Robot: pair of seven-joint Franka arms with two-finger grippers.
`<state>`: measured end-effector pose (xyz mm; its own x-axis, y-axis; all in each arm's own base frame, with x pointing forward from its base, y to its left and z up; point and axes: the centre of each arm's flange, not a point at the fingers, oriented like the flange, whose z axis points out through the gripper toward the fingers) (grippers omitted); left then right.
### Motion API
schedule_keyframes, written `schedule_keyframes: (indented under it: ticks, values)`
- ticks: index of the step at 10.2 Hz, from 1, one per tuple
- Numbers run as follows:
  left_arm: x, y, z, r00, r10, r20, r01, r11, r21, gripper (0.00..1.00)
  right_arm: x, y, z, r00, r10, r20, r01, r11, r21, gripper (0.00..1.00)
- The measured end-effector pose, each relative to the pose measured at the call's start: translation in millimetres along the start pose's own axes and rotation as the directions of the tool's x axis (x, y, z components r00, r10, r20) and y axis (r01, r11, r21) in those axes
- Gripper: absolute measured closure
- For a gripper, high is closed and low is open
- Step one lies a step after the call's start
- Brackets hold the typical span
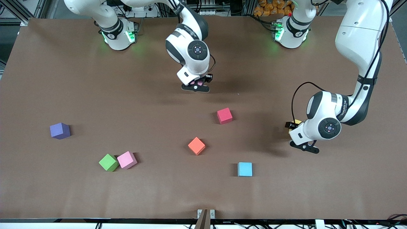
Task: Arrange blocks into number 1
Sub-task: 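Place the light pink block at the table center with the right gripper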
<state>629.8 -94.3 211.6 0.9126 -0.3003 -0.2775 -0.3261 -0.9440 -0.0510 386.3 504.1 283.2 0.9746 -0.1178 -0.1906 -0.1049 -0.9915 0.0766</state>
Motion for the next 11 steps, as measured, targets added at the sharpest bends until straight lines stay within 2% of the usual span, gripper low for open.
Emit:
schedule_keyframes:
  ticks: [2,3,5,8,11]
  values:
    - [-2,0,11,1.000,0.000,0.020,0.000,1.000,-0.005,0.00,-19,-10,12,1.000,0.007,-0.008,-0.007,1.000,0.000,0.44]
    - [-2,-1,15,1.000,0.000,0.026,0.001,1.000,-0.007,0.11,-33,-19,16,0.999,0.028,-0.023,-0.028,0.999,0.016,0.44]
    - [-2,-1,16,1.000,-0.001,0.027,0.001,1.000,-0.007,0.39,-55,-30,28,0.997,0.067,-0.041,-0.066,0.997,0.039,0.44]
    - [-1,-1,13,1.000,-0.001,0.019,0.002,1.000,-0.006,0.40,-85,-30,72,0.995,0.067,-0.076,-0.060,0.994,0.086,0.44]
    - [0,8,-27,0.999,-0.018,-0.047,0.018,1.000,0.003,0.40,-100,-23,96,0.995,0.056,-0.077,-0.051,0.996,0.072,0.44]
